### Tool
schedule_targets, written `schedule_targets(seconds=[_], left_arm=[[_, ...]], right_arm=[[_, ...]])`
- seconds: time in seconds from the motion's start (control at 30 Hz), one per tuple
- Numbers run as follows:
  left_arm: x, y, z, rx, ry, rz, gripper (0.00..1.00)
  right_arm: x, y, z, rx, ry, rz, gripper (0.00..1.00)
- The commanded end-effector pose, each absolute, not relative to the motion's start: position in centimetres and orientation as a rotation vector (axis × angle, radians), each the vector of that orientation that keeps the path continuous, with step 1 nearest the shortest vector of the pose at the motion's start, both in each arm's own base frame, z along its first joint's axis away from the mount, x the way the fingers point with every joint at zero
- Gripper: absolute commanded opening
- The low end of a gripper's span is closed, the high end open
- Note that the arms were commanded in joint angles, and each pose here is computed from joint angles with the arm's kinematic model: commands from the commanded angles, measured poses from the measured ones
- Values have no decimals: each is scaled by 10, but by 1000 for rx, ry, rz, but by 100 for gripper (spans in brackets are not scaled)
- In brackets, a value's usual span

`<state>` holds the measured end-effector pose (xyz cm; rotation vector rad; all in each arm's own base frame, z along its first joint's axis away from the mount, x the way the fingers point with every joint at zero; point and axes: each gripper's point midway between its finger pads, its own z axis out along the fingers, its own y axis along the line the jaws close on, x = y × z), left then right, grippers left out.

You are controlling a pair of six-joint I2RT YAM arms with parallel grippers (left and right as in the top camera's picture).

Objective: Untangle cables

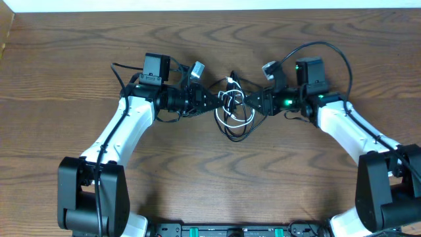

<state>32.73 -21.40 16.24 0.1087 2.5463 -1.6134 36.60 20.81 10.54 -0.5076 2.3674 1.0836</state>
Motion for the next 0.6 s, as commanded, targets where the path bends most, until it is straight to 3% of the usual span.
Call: schedule_targets(seconds=[0.0, 0.23, 0.4, 0.57], left_arm=[[327, -215, 163, 140, 2530, -1618, 8], [327, -215, 163, 140, 2531, -1618, 8], [327, -215, 163, 140, 2530, -1618, 8], [327, -215, 163, 140, 2530, -1618, 8]], right_arm=[[372, 202, 92, -553, 2403, 866, 39], [376, 198, 90, -636, 2371, 784, 44], [380, 186, 125, -610, 2277, 848, 46], [370, 180, 124, -648, 2302, 830, 47]])
